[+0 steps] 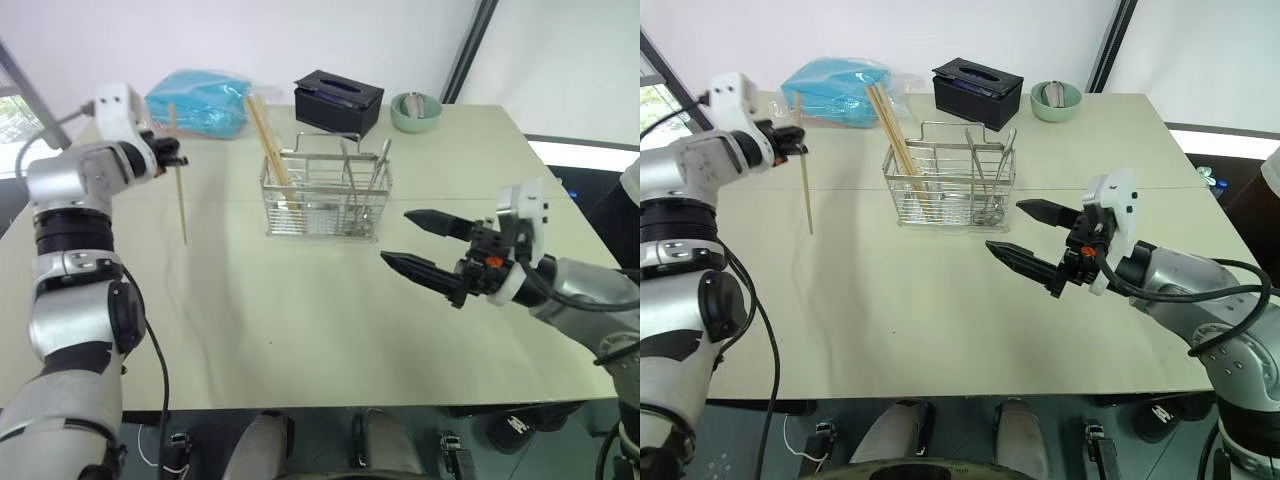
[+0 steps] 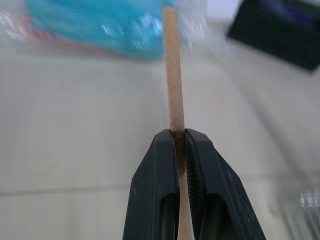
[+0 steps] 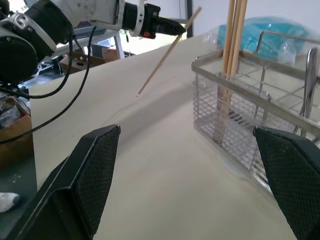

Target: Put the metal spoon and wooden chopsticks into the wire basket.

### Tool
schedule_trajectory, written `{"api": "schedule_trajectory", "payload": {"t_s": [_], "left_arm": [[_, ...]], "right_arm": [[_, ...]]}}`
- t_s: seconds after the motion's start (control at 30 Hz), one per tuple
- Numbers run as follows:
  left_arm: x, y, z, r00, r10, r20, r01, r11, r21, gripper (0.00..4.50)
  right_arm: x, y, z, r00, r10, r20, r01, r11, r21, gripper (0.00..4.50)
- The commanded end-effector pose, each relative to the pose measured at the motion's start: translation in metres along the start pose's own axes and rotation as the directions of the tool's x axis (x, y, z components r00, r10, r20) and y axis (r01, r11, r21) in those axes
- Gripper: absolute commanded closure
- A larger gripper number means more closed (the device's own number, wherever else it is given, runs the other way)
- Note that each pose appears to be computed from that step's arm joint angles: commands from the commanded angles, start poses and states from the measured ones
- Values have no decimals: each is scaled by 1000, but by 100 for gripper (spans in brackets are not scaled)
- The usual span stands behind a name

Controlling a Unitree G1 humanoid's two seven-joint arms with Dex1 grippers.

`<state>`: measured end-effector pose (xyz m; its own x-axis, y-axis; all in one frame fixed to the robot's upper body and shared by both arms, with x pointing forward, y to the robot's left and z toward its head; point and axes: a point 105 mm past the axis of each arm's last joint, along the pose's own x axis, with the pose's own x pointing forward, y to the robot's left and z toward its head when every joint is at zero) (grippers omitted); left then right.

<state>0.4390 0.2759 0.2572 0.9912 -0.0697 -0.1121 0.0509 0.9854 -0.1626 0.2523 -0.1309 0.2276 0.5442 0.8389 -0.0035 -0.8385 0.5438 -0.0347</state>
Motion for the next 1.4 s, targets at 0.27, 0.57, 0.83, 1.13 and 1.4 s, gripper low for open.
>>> {"api": "schedule_trajectory", "payload": {"t_s": [0.27, 0.57, 0.83, 1.13, 1.4], "left_arm": [[-43, -63, 146, 788, -148, 598, 303, 938, -168, 445], [-44, -142, 140, 667, -392, 634, 537, 842, -44, 445], [-20, -167, 88, 719, -489, 494, 512, 853, 99, 445], [-15, -180, 41, 734, -533, 421, 533, 836, 128, 335], [-20, -180, 37, 728, -529, 435, 551, 830, 88, 3]], "right_arm": [[-4, -19, 26, 997, -53, 53, 57, 995, -80, 10], [0, -17, 30, 996, -61, 67, 67, 993, -96, 10], [0, -19, 31, 991, -102, 85, 110, 989, -100, 10], [-3, -25, 32, 988, -123, 91, 132, 986, -101, 10], [1, -27, 34, 986, -125, 110, 138, 984, -112, 10]]}}
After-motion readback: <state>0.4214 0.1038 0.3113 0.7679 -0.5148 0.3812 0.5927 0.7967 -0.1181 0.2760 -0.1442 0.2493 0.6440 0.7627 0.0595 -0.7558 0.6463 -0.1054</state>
